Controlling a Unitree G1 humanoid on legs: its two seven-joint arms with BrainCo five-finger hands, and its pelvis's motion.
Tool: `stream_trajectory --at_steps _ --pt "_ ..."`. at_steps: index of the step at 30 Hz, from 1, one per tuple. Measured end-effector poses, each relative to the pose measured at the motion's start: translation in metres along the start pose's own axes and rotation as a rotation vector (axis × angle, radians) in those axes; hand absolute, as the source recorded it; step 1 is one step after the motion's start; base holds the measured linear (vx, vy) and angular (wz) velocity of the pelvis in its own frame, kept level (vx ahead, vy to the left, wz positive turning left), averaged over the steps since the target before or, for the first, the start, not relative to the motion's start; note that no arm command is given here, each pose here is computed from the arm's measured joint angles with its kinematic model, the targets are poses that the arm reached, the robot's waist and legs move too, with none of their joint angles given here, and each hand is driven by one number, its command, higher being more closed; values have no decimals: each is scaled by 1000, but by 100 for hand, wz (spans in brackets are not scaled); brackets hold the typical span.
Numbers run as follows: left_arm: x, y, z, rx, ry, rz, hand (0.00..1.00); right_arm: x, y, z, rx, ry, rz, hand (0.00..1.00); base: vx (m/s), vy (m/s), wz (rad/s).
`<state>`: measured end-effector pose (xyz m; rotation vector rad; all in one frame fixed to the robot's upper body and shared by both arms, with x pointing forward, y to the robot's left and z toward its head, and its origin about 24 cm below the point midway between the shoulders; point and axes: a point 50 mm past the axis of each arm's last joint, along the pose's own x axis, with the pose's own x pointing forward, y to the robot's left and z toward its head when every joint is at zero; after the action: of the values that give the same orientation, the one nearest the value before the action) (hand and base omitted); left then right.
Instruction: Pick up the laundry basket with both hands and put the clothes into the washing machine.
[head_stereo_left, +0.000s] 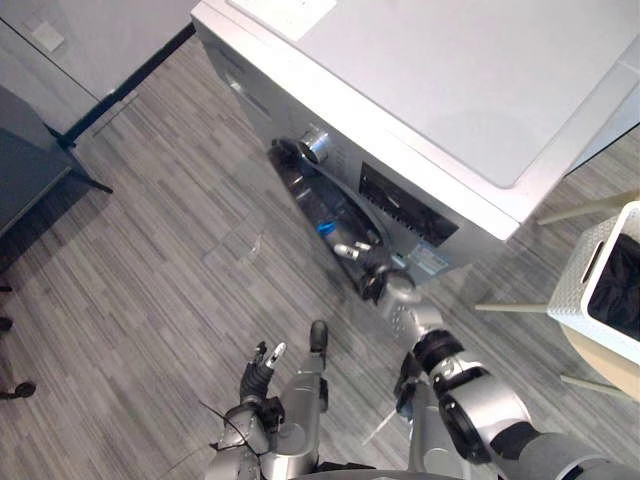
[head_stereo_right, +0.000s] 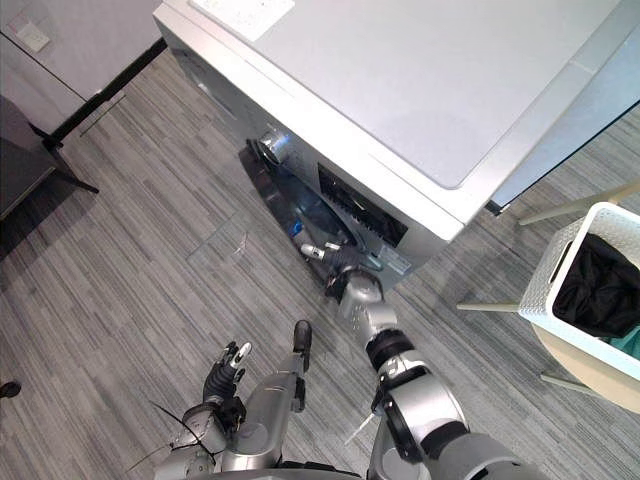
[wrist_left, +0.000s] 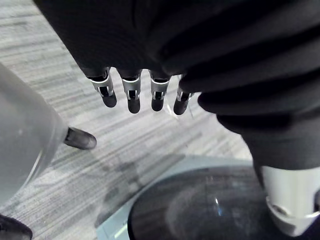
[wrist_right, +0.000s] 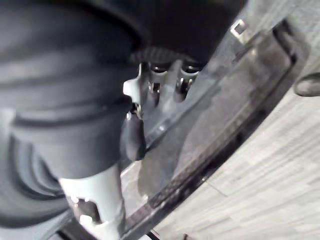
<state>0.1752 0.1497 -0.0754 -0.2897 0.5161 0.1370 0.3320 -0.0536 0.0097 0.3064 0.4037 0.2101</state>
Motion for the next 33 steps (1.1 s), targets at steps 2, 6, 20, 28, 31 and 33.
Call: stream_trajectory --at_steps 2,6,20,28,31,33 --pt "0 -1 7 21 -28 -25 0 -5 7 -31 -24 121 28 0 126 -54 4" --pt "-9 3 13 49 -60 -50 0 -16 11 -69 -21 253 36 0 131 -36 13" --pt "-61 -30 70 306 -315 -470 0 -44 -20 -125 -87 424 -22 0 12 -11 -2" --pt "26 27 71 391 -132 -193 0 -62 -102 -114 -76 389 -280 0 -44 9 -26" --pt "63 67 104 460 -64 36 0 -74 -132 -108 -53 359 -413 0 -115 -13 -14" --pt "73 91 130 529 -48 180 0 -84 -149 -110 -12 352 -503 0 -107 -23 -7"
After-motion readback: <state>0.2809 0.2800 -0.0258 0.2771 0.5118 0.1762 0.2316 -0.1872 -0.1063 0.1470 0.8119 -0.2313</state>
